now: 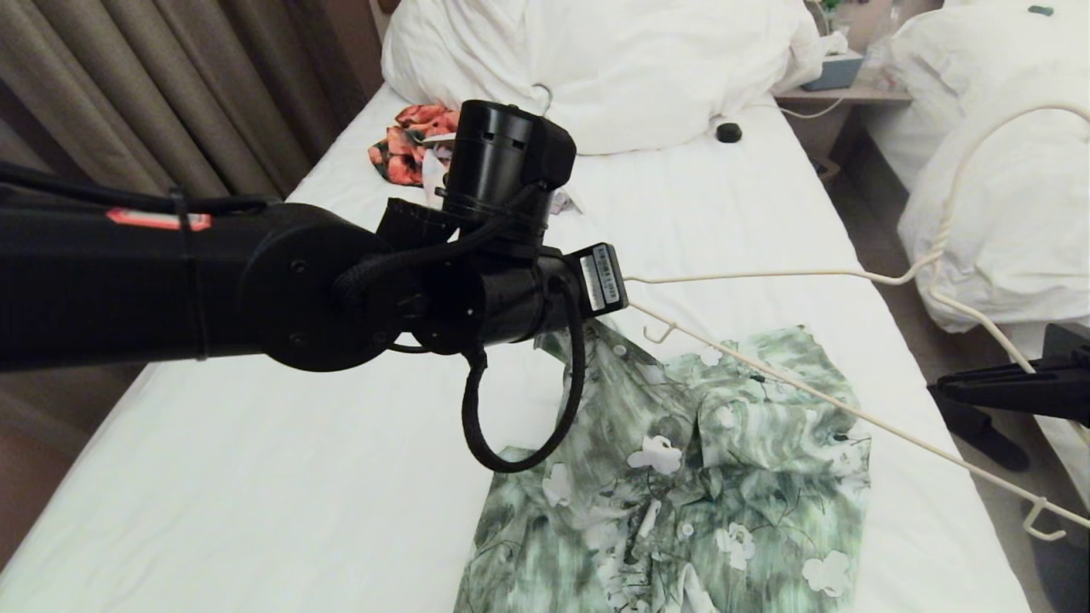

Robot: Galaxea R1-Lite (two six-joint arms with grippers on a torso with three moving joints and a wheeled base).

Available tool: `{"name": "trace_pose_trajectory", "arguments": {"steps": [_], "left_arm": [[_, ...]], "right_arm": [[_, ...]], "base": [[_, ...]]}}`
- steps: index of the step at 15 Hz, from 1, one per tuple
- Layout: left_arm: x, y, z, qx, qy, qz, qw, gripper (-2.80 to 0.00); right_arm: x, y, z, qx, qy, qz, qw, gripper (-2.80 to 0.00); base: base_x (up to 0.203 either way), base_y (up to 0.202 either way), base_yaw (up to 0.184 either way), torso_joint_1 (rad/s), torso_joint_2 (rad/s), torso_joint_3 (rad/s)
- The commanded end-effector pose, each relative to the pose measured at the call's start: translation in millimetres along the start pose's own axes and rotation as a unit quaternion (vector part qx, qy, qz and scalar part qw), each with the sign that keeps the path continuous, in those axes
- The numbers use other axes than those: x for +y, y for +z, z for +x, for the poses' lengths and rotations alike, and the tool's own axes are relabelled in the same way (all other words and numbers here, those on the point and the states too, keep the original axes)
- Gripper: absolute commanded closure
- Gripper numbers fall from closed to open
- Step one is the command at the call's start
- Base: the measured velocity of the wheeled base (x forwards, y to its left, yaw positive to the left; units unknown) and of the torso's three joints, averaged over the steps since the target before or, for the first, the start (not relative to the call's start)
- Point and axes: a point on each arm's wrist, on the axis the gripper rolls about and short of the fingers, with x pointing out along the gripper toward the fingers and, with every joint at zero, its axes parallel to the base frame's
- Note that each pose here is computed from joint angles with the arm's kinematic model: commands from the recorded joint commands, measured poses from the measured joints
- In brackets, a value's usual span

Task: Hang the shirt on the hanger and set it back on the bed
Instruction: Hook one side of the shirt onto the hanger

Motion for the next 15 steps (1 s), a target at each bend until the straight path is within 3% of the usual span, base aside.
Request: {"name": "trace_pose_trajectory", "arguments": {"steps": [1, 12, 15], "left_arm": [[2.9, 7.4, -0.3, -0.01, 0.002, -0.006, 0.9999, 0.0], [-39.0, 13.2, -39.2, -0.021, -0.072, 0.003, 0.9972, 0.0], [-53.6, 7.4, -42.9, -0.018, -0.093, 0.026, 0.9952, 0.0]], "right_arm": [[0.6, -0.5, 0.5, -0.001, 0.004, 0.0, 1.0, 0.0], [-9.9, 1.2, 23.8, 0.008, 0.047, -0.014, 0.999, 0.0], [-5.6, 3.9, 29.2, 0.01, 0.061, -0.022, 0.998, 0.0]], "base": [[0.0, 0.0, 0.0, 0.0, 0.0, 0.0], [0.0, 0.0, 0.0, 0.0, 0.0, 0.0], [0.0, 0.0, 0.0, 0.0, 0.0, 0.0]]}}
